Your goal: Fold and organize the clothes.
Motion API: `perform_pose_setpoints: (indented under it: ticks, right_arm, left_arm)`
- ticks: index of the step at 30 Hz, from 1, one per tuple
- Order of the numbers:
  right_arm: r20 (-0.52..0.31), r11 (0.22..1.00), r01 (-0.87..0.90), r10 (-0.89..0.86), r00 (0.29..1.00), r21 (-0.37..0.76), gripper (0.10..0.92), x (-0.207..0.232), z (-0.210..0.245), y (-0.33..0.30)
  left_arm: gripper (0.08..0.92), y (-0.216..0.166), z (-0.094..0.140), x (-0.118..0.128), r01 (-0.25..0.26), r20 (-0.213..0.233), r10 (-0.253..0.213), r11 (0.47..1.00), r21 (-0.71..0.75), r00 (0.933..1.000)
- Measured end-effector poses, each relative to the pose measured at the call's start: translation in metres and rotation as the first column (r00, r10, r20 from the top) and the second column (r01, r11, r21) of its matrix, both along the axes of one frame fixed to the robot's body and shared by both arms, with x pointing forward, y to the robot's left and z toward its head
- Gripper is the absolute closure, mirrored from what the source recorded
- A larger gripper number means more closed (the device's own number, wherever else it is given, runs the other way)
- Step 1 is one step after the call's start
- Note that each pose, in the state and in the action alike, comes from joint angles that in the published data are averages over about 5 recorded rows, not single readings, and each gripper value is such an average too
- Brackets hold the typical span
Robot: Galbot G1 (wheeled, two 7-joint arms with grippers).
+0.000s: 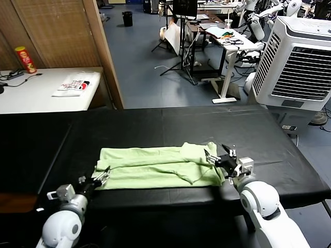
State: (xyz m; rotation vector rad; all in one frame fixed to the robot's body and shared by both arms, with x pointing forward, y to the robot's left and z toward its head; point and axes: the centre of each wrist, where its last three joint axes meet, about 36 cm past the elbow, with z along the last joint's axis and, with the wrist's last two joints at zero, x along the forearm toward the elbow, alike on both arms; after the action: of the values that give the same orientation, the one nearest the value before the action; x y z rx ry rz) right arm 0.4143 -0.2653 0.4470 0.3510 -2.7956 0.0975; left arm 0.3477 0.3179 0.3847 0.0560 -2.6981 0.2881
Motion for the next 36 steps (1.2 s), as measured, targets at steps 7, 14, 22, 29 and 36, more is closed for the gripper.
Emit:
perform_pose_setpoints:
  ticks: [7,14,22,29,36]
  right_arm:
    - [0.02,1.0,-0.006,0.006,1.0,-0.015,0.224,-0.007,0.0,0.002]
    - [0.031,1.0,0.009,-0.008,0.999,-0.019,0.224,-0.014,0.006,-0.002]
    - [0.031,1.0,0.011,-0.011,0.999,-0.016,0.224,-0.025,0.008,0.001]
    - [0.03,1.0,0.014,-0.014,0.999,-0.014,0.224,-0.034,0.006,0.007]
    - [0.024,0.998,0.05,-0.049,0.999,-0.026,0.224,-0.043,0.003,0.002]
  left_arm:
    - [0.655,-0.007,-0.003,0.0,0.002,0.008,-0.003,1.0,0.031,1.0]
    - [0.849,-0.001,-0.002,0.004,-0.006,0.029,0.001,0.985,0.174,0.9996]
    - [0.854,0.059,0.009,0.002,-0.041,0.054,0.018,0.894,0.445,0.9984]
    - [0.854,0.084,0.041,0.001,-0.095,0.097,0.053,0.86,0.501,0.9938]
    - [0.854,0.01,0.058,-0.004,-0.064,0.117,0.026,0.943,0.327,0.9927]
